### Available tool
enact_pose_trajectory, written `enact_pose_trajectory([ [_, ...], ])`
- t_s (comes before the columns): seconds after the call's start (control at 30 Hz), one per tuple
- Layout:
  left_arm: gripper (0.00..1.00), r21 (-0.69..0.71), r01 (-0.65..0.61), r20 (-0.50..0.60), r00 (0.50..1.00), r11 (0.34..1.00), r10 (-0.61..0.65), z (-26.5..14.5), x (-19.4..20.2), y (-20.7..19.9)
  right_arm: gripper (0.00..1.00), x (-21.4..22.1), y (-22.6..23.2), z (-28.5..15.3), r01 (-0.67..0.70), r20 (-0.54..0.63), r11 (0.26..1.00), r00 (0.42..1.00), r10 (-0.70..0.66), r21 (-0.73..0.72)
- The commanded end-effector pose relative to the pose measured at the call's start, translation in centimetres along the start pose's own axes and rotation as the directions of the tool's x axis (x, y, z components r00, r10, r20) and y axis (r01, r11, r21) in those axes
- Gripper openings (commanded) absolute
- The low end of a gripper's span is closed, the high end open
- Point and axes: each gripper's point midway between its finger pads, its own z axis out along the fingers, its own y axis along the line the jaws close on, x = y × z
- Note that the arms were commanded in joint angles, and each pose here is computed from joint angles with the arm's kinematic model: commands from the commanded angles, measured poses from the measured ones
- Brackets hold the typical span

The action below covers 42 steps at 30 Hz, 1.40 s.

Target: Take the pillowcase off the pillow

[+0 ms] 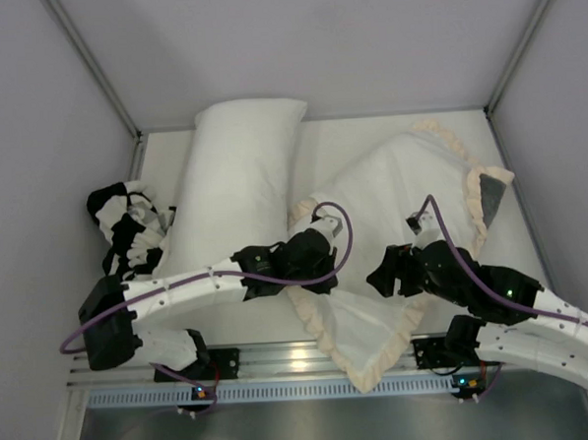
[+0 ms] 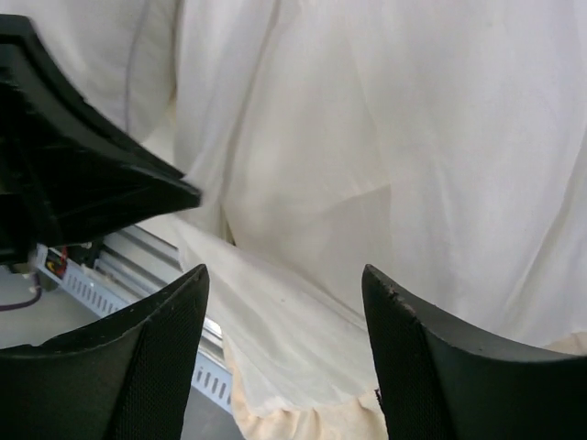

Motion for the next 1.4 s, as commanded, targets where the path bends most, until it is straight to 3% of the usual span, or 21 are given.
enact_pose_trajectory([
  [0.0,0.00,0.088,0.058,0.077,0.995,0.994,-0.065,-2.6,-0.2,-0.6,0.64,0.6,-1.6,0.7,0.017,-0.016,0.996,1.000,-0.016,0.083],
  [0.13,0.00,0.158,0.083,0.103,0.990,0.984,-0.100,-3.6,1.3,-0.3,0.49,0.7,-0.9,1.9,0.036,-0.032,0.997,0.999,-0.034,0.071],
  [0.4,0.00,0.181,0.078,0.072,0.993,0.980,-0.092,-3.4,3.6,0.4,0.44,0.8,2.8,4.7,0.077,-0.101,0.996,0.992,-0.080,-0.035],
  [0.57,0.00,0.188,0.083,0.070,0.993,0.979,-0.098,-3.5,4.2,0.6,0.56,3.1,3.0,7.0,0.104,-0.197,0.994,0.974,-0.110,-0.040],
  [0.77,0.00,0.231,0.083,0.059,0.993,0.969,-0.100,-4.3,4.9,0.3,0.80,4.9,1.2,8.5,0.158,-0.235,0.987,0.961,-0.148,0.023],
  [1.07,0.00,0.241,0.104,0.039,0.992,0.965,-0.117,-4.6,6.5,1.1,0.87,3.4,1.2,10.2,0.255,-0.232,0.964,0.945,-0.231,0.079],
  [1.2,0.00,0.239,0.106,0.041,0.992,0.965,-0.119,-4.7,6.7,1.4,0.99,4.7,2.5,11.6,0.293,-0.279,0.956,0.919,-0.279,0.009],
  [1.37,0.00,0.226,0.109,0.045,0.991,0.968,-0.122,-4.5,6.9,1.9,1.00,7.8,3.4,13.1,0.305,-0.343,0.951,0.889,-0.305,-0.054],
])
